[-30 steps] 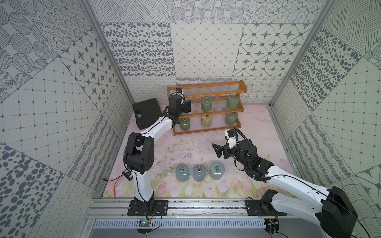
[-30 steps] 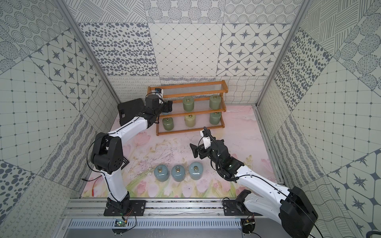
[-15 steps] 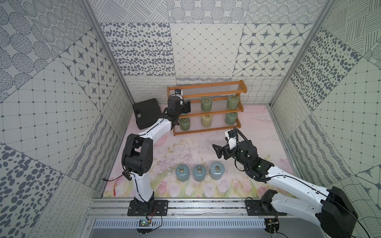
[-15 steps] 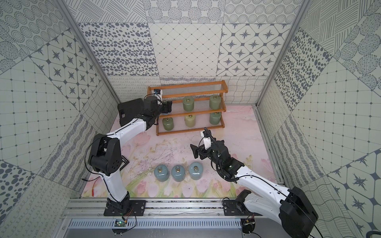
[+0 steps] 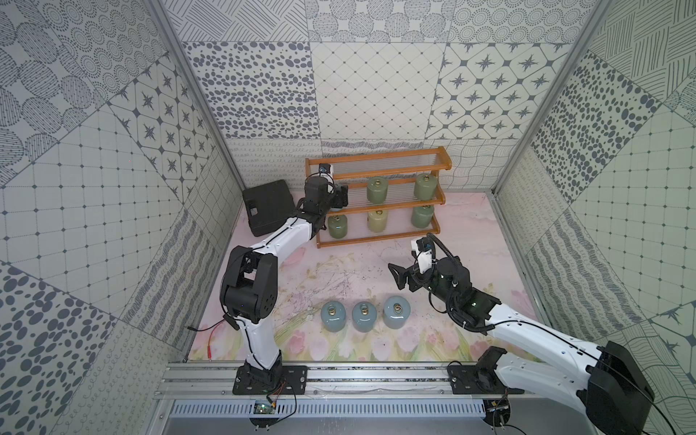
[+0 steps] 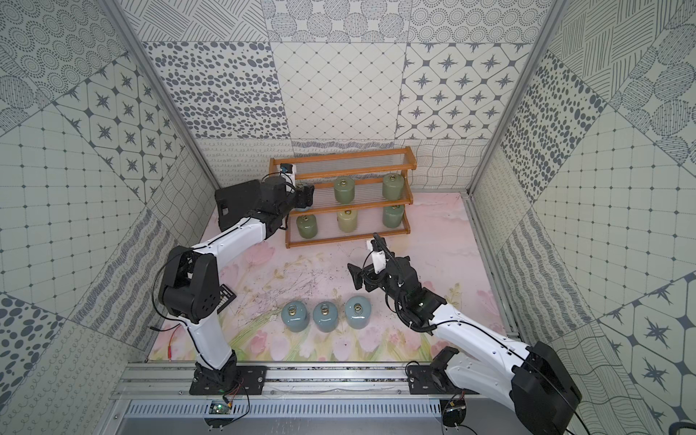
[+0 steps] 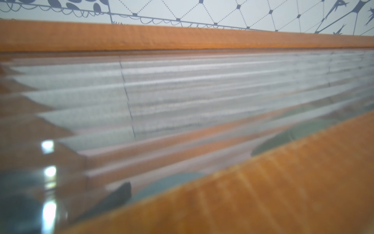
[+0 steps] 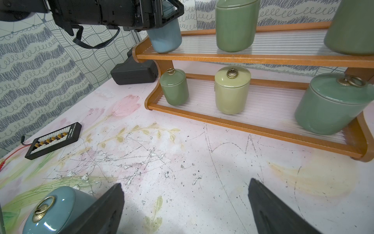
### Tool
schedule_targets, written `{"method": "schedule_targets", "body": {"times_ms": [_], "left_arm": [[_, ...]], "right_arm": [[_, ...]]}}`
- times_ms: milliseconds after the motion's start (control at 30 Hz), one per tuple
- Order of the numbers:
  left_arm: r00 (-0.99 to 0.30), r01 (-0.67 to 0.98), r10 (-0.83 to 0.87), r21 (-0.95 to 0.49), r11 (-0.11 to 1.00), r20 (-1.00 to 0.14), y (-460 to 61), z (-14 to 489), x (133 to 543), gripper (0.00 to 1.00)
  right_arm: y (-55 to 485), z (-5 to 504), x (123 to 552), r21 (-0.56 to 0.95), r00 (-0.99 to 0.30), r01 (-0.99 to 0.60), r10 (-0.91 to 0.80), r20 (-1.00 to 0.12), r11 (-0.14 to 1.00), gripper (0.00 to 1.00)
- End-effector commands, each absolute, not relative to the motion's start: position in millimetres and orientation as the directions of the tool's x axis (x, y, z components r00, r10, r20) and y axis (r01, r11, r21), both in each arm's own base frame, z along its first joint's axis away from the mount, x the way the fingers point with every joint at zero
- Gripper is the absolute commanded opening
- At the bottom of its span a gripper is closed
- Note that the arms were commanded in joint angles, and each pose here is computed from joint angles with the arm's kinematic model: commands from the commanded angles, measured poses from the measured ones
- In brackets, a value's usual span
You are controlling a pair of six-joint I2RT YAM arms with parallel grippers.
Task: Remove the tea canisters from the shelf
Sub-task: Pick up the tea canister from the shelf.
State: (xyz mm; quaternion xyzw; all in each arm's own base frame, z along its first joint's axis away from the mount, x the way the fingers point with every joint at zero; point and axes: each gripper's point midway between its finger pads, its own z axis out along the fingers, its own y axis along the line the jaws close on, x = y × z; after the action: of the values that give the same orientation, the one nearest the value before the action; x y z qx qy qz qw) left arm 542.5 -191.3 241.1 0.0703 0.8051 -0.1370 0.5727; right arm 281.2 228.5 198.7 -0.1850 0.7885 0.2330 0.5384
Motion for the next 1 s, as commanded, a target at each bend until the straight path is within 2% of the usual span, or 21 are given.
{"method": "schedule_targets", "body": {"times_ms": [0, 467, 667, 967], "left_arm": [[-0.434, 0.315, 0.001, -0.151, 0.937, -0.901, -198.5, 216.1, 533.0, 0.81], [-0.463, 0.323, 0.014, -0.154, 0.934, -0.886, -201.7, 203.2, 532.1, 0.85], [-0.439, 0.341, 0.009, -0.158, 0.927, -0.898, -203.6, 217.7, 528.1, 0.74], [-0.379, 0.393, 0.003, -0.158, 0.906, -0.926, -208.4, 256.6, 502.3, 0.72]], "right_arm": [[227.7, 208.7, 281.3, 0.182, -0.321, -0.546, -0.003, -0.947, 0.818, 1.0], [224.3, 206.2, 278.8, 0.188, -0.325, -0.539, 0.003, -0.946, 0.821, 1.0], [223.3, 208.0, 278.4, 0.19, -0.321, -0.537, 0.009, -0.947, 0.822, 0.99], [222.2, 209.0, 278.1, 0.186, -0.318, -0.536, 0.007, -0.948, 0.823, 0.99]]}}
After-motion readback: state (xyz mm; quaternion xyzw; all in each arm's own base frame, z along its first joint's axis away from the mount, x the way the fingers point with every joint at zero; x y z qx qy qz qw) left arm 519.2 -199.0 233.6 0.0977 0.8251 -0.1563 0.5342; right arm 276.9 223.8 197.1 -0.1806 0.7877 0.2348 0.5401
